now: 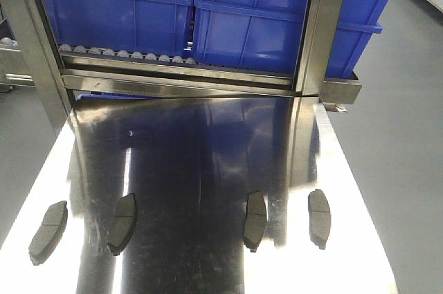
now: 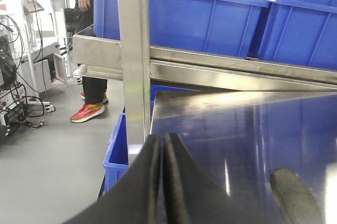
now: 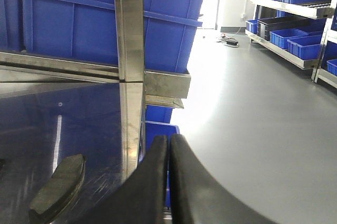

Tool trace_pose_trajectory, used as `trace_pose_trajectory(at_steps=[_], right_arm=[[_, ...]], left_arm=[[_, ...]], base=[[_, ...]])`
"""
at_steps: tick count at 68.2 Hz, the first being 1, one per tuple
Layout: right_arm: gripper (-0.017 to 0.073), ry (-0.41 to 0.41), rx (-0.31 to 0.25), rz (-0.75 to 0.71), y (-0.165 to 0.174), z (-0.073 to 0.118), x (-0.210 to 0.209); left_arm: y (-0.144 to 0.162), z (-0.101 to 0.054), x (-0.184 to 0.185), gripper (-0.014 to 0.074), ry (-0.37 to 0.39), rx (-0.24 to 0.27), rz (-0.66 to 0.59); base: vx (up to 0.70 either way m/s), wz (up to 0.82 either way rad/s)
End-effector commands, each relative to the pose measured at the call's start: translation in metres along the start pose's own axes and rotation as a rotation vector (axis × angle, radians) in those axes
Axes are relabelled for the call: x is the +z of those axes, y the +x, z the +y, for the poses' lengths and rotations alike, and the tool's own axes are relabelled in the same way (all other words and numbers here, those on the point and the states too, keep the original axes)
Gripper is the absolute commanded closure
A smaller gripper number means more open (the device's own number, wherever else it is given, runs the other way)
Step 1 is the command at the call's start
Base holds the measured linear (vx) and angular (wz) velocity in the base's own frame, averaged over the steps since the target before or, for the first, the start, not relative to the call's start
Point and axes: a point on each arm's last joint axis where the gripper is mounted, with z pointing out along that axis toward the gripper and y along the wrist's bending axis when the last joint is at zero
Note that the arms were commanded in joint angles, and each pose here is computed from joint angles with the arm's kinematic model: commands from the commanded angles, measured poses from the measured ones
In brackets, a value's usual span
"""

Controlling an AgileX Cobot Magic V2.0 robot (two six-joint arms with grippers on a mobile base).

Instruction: Move and align brake pads A on conveyor

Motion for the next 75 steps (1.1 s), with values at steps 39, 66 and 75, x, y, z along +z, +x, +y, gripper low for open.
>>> trace_pose_trajectory(at_steps=[39,66,75], right_arm=[[0.0571,-0.008,-0.003,-0.076,-0.0034,0.0009,-0.0005],[0.0571,-0.008,-0.003,-0.076,-0.0034,0.0009,-0.0005],[0.0571,-0.008,-0.003,-0.076,-0.0034,0.0009,-0.0005]], left_arm=[[-0.0015,0.0001,-0.0004,0.0599,0.0,-0.01,-0.07],[-0.0015,0.0001,-0.0004,0.0599,0.0,-0.01,-0.07],[-0.0025,0.0001,-0.0004,0.0599,0.0,-0.01,-0.08]], base=[[0.0,0.0],[0.0,0.0],[0.0,0.0]])
